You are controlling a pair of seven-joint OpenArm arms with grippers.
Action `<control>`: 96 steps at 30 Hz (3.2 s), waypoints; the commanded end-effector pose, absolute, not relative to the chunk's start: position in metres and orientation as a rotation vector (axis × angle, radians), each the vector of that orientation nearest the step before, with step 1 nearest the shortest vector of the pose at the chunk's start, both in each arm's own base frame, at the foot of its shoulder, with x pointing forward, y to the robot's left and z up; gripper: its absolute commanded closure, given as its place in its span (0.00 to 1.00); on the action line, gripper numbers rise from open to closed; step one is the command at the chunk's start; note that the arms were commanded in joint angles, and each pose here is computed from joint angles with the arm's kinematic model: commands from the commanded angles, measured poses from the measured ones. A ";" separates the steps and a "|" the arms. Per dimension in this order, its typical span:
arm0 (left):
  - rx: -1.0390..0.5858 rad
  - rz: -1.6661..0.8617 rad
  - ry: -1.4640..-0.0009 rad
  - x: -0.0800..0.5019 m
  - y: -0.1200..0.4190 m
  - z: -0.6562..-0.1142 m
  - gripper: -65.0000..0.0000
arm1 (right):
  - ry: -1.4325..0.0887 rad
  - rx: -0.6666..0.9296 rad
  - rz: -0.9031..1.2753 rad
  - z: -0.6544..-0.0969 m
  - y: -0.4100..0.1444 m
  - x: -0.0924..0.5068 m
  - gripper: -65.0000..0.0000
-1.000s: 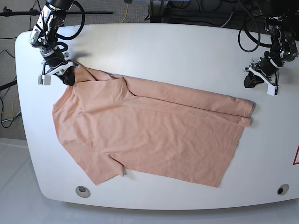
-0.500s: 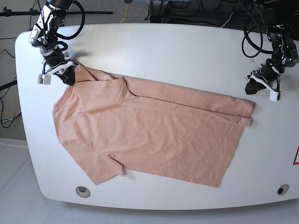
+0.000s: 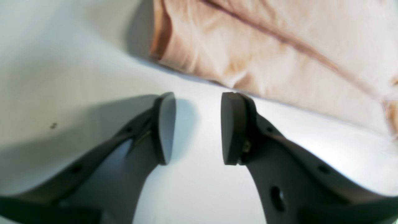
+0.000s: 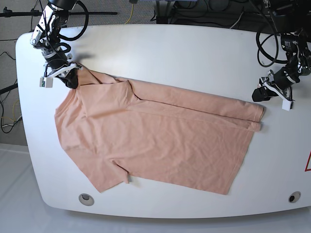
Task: Fold the T-shirt properly
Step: 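Pull the held shirt corner with the left gripper away from the right gripper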
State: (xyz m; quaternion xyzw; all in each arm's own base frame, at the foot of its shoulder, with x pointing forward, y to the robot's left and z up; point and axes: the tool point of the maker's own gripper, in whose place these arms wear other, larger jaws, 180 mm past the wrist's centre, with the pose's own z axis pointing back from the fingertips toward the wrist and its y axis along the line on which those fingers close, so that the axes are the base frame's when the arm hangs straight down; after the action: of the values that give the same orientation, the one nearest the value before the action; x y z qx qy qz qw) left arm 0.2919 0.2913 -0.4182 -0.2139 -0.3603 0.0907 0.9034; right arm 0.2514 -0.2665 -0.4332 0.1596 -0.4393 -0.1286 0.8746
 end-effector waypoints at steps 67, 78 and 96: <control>-0.424 0.226 -0.735 0.314 0.309 -0.414 1.00 | -0.874 0.327 -0.221 -0.438 -0.265 0.248 1.00; -0.430 0.232 -0.747 0.315 0.306 -0.416 1.00 | -0.866 0.329 -0.211 -0.439 -0.263 0.247 1.00; -0.378 0.171 -0.781 0.304 0.306 -0.405 1.00 | -0.855 0.338 -0.196 -0.441 -0.259 0.244 1.00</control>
State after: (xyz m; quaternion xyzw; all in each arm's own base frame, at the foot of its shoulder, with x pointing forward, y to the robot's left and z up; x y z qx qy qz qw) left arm 0.3032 0.2981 -0.4199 -0.2005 -0.3703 0.1036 0.9011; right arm 0.2523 -0.2605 -0.4329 0.1698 -0.4380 -0.1135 0.8755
